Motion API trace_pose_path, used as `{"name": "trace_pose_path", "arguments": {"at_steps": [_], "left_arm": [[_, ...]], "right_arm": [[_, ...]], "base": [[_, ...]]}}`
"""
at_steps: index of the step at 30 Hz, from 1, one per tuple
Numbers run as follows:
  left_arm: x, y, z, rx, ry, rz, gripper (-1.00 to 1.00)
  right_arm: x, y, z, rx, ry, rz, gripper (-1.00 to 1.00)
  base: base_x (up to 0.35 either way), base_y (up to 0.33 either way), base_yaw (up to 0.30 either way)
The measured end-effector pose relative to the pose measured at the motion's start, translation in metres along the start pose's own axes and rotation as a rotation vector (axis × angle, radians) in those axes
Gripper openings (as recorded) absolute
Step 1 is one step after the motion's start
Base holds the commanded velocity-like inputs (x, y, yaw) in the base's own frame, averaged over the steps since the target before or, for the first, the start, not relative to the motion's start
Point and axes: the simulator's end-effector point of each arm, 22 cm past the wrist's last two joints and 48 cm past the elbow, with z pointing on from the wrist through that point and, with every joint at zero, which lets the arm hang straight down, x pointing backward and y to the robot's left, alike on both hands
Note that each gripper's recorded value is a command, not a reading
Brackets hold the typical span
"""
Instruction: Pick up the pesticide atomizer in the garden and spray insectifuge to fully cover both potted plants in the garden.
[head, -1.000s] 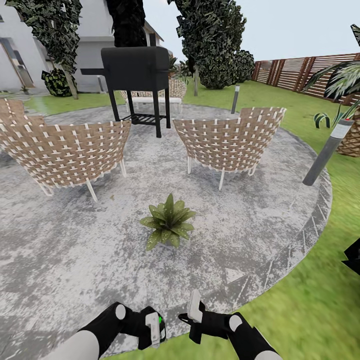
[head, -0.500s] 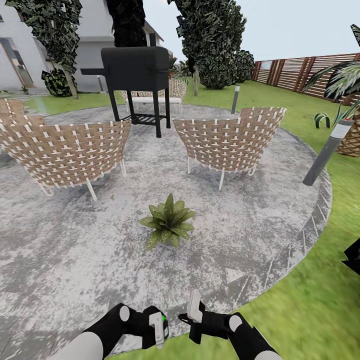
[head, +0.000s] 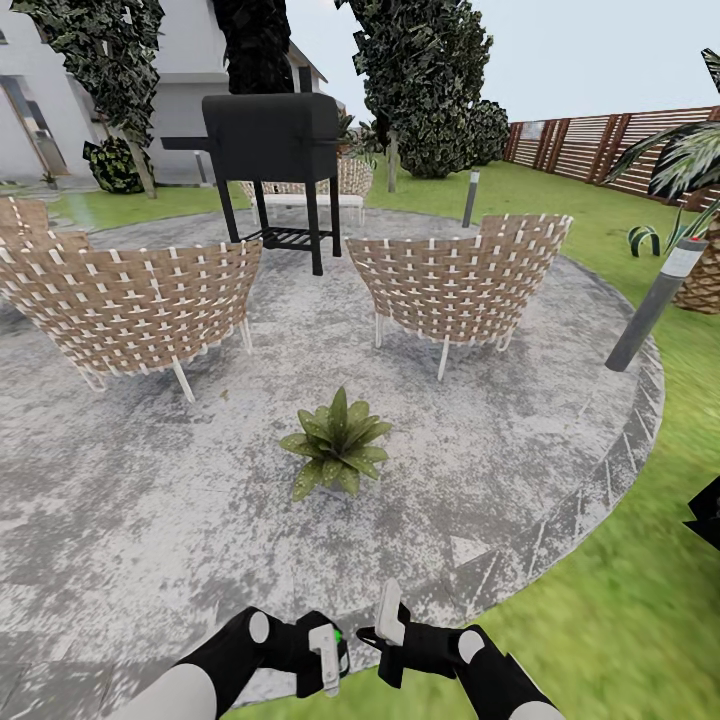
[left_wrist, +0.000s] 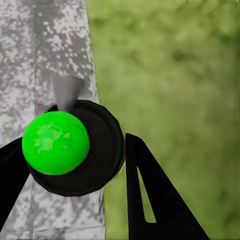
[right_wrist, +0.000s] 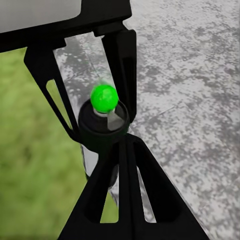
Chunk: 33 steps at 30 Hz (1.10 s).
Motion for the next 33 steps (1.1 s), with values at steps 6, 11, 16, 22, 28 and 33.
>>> {"name": "trace_pose_path", "arguments": {"at_steps": [6,11,16,22,28,33], "left_arm": [[-0.007,-0.002,0.003,0.003,-0.011,0.002,-1.0],[-0.012,-0.003,0.005,0.005,-0.016,0.004,-1.0],[-0.013,-0.003,0.005,0.004,-0.02,0.005,-1.0],[-0.021,-0.006,0.008,0.008,-0.031,0.006,-1.0],[-0.022,-0.006,0.009,0.008,-0.031,0.007,-1.0],[-0.022,-0.005,0.009,0.008,-0.032,0.006,-1.0]], "right_arm": [[0.0,0.0,0.0,0.0,0.0,0.0,-1.0],[0.0,0.0,0.0,0.0,0.0,0.0,-1.0],[0.0,0.0,0.0,0.0,0.0,0.0,-1.0],[0.0,0.0,0.0,0.0,0.0,0.0,-1.0],[0.0,0.0,0.0,0.0,0.0,0.0,-1.0],[0.0,0.0,0.0,0.0,0.0,0.0,-1.0]], "base": [[0.0,0.0,0.0],[0.0,0.0,0.0],[0.0,0.0,0.0],[0.0,0.0,0.0],[0.0,0.0,0.0],[0.0,0.0,0.0]]}}
